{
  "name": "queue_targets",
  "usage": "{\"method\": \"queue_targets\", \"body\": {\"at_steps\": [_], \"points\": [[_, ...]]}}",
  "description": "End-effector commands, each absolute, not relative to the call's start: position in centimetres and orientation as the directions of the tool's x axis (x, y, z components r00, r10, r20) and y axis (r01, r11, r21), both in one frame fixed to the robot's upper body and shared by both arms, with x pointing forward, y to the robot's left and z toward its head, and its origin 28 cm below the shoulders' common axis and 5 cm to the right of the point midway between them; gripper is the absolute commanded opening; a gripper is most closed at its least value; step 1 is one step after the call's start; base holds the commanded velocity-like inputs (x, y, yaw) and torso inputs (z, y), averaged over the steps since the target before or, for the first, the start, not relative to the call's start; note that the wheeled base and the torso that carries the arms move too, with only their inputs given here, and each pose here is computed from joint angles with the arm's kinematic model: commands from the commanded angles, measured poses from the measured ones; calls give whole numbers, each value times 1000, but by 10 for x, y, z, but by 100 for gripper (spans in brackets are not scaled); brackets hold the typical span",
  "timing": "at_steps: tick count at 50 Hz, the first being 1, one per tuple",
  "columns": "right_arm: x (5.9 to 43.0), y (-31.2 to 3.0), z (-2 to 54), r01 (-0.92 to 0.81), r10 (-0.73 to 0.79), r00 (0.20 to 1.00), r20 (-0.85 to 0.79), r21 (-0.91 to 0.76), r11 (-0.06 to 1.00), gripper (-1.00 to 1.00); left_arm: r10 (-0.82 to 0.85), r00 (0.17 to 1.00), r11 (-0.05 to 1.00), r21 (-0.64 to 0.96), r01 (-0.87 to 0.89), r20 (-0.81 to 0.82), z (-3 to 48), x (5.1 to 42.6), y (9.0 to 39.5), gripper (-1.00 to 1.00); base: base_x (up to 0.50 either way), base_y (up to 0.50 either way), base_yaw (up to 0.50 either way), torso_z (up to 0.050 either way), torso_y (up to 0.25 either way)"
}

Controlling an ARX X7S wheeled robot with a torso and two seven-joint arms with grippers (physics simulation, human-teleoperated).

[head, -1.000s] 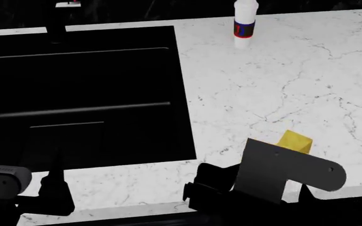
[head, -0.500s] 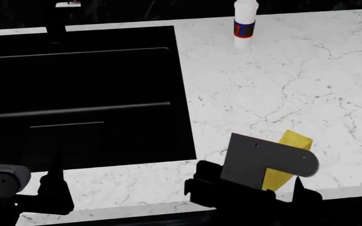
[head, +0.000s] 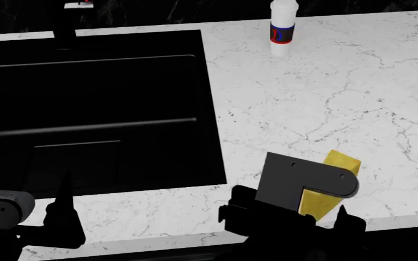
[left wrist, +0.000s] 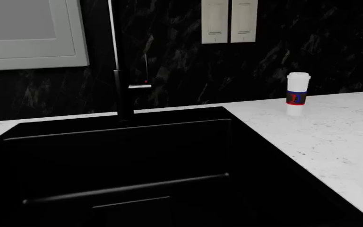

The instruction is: Pick up the wedge of cheese and place it on the slice of bread to prepare a simple cheese on bread dish.

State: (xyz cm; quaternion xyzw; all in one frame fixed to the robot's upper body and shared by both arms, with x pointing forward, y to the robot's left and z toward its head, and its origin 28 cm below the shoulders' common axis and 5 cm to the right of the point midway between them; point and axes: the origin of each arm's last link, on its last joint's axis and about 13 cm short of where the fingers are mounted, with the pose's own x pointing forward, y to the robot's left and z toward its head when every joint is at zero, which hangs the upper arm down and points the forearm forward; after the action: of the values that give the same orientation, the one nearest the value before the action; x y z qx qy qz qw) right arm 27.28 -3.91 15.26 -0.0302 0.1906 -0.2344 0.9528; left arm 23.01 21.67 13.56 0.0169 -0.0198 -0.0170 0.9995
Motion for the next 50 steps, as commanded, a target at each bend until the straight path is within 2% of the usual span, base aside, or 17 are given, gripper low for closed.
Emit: {"method": "queue_targets", "body": {"at_steps": [1, 38, 39, 50], "points": [[280, -41, 145, 444, -471, 804, -364, -161, 882, 100, -34, 999, 999, 33, 33, 39, 136, 230, 217, 100, 0, 0, 0, 0, 0], [292, -46, 129, 455, -486, 788, -377, -174, 873, 100, -34, 999, 999, 33, 33, 39, 136, 230, 216, 100, 0, 0, 0, 0, 0], [291, -46, 130, 464, -495, 787, -368, -175, 868, -100, -34, 999, 999, 33, 33, 39, 136, 230, 216, 100, 0, 0, 0, 0, 0], [287, -46, 135, 460, -490, 802, -342, -170, 871, -100, -33, 999, 999, 33, 32, 38, 136, 231, 217, 100, 0, 0, 0, 0, 0]]}}
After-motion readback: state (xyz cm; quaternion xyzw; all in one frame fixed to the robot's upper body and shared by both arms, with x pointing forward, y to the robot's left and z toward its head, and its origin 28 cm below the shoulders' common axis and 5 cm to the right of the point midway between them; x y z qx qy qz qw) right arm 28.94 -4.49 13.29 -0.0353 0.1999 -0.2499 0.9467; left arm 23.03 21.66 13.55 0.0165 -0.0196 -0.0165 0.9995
